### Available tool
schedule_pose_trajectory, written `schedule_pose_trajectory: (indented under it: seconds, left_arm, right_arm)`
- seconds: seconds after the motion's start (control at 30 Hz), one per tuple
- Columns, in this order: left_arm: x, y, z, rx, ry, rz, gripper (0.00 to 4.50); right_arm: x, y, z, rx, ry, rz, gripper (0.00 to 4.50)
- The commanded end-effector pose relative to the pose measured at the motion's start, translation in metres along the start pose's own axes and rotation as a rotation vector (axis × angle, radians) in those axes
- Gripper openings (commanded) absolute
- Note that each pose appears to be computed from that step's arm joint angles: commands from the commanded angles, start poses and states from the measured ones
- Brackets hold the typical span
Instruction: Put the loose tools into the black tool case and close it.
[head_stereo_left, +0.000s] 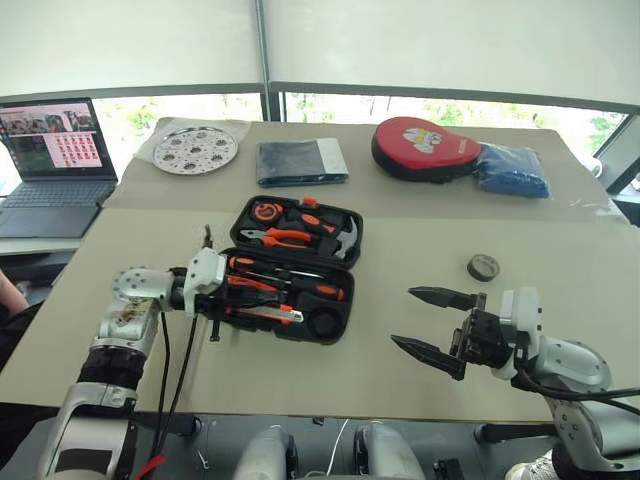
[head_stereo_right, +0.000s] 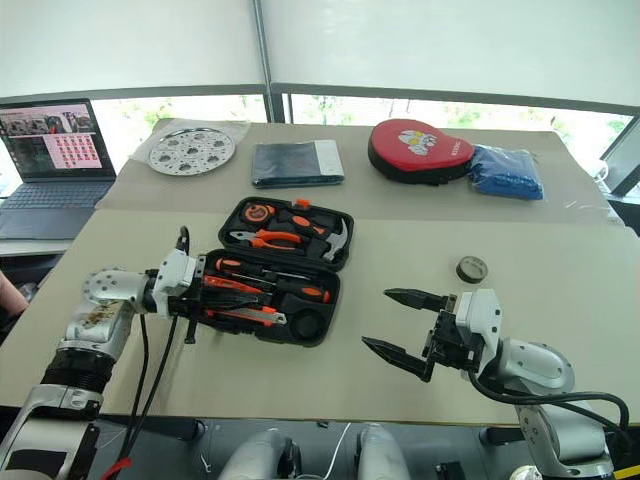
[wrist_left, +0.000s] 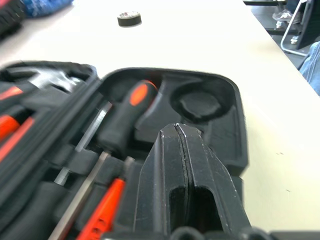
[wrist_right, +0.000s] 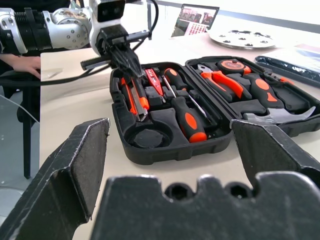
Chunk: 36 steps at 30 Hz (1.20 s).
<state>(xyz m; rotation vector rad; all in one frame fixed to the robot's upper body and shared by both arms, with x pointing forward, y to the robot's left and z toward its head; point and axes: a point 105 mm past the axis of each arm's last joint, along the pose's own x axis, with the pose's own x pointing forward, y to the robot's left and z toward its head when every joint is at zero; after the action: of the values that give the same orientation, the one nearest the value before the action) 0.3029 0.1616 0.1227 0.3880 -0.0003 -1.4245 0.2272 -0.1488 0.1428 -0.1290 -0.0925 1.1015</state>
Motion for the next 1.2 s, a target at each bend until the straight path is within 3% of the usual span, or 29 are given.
schedule_pose_trajectory:
  seconds: [0.03, 0.37, 0.73, 1.03, 1.2]
  left_arm:
    - [-0.005, 0.002, -0.003, 0.027, 0.049, 0.009, 0.04]
    - [-0.011, -0.001, -0.033, -0.045, 0.178, 0.020, 0.04]
    - [0.007, -0.007, -0.047, -0.145, 0.192, 0.025, 0.04]
    - [0.002, -0.014, -0.081, -0.406, 0.359, 0.096, 0.04]
    - [0.006, -0.028, -0.090, -0.412, 0.401, 0.049, 0.04]
  right_arm:
    - [0.002, 0.003, 0.013, -0.039, -0.035, 0.009, 4.50]
    - [0.001, 0.001, 0.014, -0.045, -0.033, 0.003, 4.50]
    - [0.000, 0.004, 0.016, -0.034, -0.028, 0.009, 4.50]
    - [0.003, 0.005, 0.017, -0.026, -0.036, 0.006, 4.50]
    - [0.004, 0.005, 0.017, -0.026, -0.042, -0.001, 4.50]
